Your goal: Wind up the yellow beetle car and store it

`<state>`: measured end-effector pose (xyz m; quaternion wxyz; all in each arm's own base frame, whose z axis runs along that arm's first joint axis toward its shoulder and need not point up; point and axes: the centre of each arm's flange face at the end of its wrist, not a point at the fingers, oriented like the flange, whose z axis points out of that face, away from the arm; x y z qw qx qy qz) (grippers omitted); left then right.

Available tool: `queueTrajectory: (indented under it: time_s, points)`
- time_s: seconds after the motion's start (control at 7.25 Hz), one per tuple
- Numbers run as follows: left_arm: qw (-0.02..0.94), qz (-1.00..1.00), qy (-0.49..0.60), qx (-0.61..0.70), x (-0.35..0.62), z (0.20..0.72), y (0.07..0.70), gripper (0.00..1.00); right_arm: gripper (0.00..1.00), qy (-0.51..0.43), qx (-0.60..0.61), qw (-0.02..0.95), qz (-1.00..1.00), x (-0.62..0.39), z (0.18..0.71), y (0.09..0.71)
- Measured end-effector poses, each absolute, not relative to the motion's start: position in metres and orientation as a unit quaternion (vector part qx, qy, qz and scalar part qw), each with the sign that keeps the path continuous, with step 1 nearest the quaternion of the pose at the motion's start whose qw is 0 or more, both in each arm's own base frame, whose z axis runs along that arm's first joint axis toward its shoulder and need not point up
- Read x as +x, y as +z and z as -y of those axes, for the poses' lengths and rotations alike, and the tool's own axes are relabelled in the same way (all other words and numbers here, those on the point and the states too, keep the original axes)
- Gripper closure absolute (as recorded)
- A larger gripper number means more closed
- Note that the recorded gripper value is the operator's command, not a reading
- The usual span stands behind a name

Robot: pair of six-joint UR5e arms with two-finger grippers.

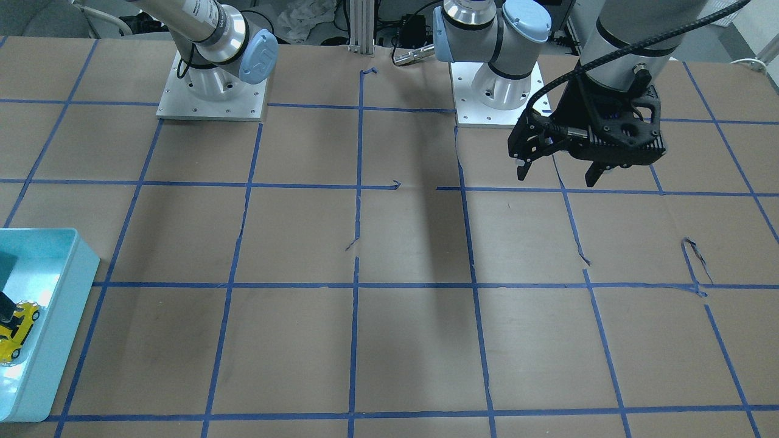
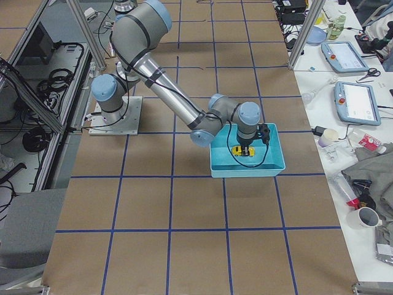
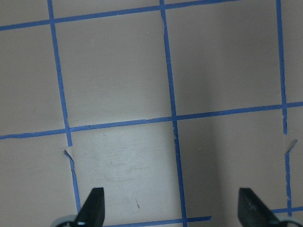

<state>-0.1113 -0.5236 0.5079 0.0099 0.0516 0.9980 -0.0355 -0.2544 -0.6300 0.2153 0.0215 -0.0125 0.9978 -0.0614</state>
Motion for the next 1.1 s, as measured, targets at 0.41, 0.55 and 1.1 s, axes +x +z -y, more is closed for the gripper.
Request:
queueTrajectory:
  time_s: [0.41,0.55,1.1]
  points:
    - [0.011,-0.998,-0.034,0.053,-0.111,0.525,0.506,0.00,0.00,-0.069,-0.001,0.021,-0.997,-0.254,0.630,0.224]
    - [0.011,-0.998,-0.034,0.053,-0.111,0.525,0.506,0.00,0.00,-0.082,0.006,0.014,-0.997,-0.251,0.629,0.248]
    - [0.012,-0.998,-0.037,0.054,-0.110,0.525,0.507,0.00,0.00,-0.065,0.056,0.023,-0.996,-0.168,0.602,0.362]
